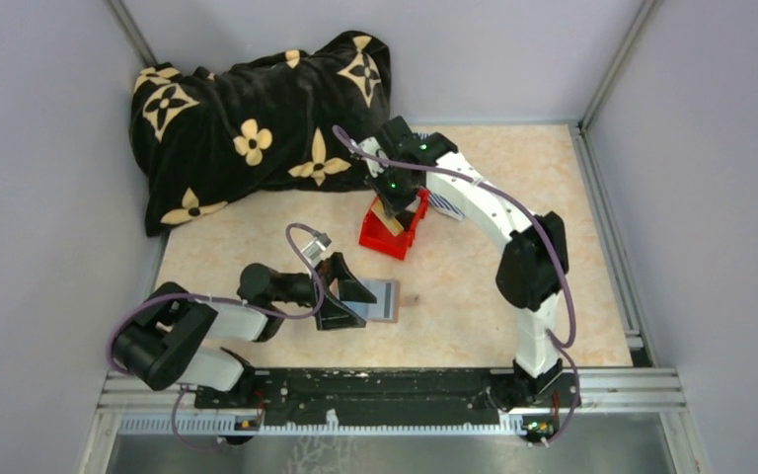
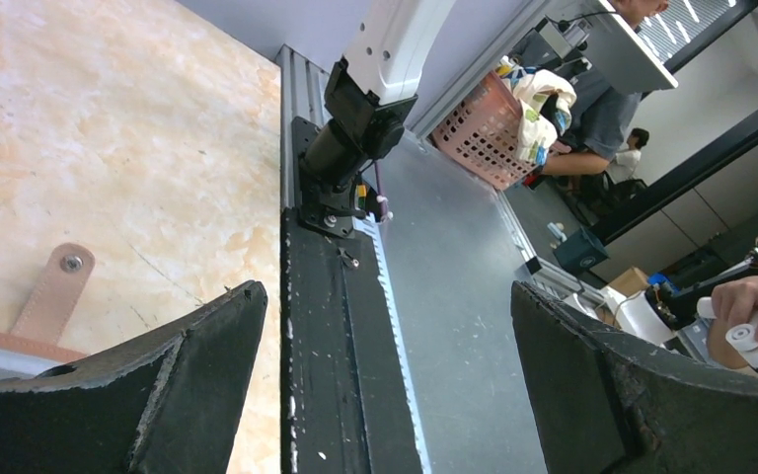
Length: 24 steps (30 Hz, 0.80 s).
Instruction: Take the credit cards out of the card holder
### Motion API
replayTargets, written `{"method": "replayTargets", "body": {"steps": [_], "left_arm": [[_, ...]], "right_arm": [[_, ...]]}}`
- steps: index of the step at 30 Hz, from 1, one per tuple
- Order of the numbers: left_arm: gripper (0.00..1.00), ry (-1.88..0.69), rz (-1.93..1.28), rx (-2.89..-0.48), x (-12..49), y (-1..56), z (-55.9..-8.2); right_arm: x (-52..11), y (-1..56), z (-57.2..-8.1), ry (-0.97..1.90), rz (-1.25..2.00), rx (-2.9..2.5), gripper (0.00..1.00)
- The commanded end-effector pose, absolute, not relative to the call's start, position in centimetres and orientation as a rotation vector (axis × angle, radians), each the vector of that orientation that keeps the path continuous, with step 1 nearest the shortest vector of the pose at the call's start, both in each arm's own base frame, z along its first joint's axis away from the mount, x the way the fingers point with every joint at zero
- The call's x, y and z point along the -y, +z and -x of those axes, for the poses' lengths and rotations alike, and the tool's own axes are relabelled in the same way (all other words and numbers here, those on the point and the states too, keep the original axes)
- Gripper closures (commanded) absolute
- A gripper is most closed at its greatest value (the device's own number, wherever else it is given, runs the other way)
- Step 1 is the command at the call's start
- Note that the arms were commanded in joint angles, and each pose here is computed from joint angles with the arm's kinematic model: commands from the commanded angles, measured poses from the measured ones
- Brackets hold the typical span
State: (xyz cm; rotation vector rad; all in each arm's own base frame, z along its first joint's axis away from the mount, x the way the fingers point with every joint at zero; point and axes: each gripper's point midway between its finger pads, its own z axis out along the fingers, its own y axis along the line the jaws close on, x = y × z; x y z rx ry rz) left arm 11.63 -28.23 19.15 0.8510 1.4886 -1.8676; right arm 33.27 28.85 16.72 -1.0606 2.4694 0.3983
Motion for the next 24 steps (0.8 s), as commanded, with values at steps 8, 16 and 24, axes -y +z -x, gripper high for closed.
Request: {"method": "replayTargets", "body": {"steps": [8, 16, 24], "left_arm": [[0.01, -1.818, -0.878, -1.307, 26.8, 20.4, -9.8], [0.01, -1.81, -0.882, -1.3, 26.9, 20.5, -10.1], [0.01, -1.814, -0.884, -1.318, 27.0, 20.0, -10.1]], "right_arm": [[-29.5, 18.1, -38.7, 0.296, 1.121, -2.386, 1.0], [-27.5, 16.4, -39.1, 0.261, 1.211, -2.4, 1.0], [-27.4, 14.3, -39.3, 0.277, 1.253, -2.412, 1.0]]}}
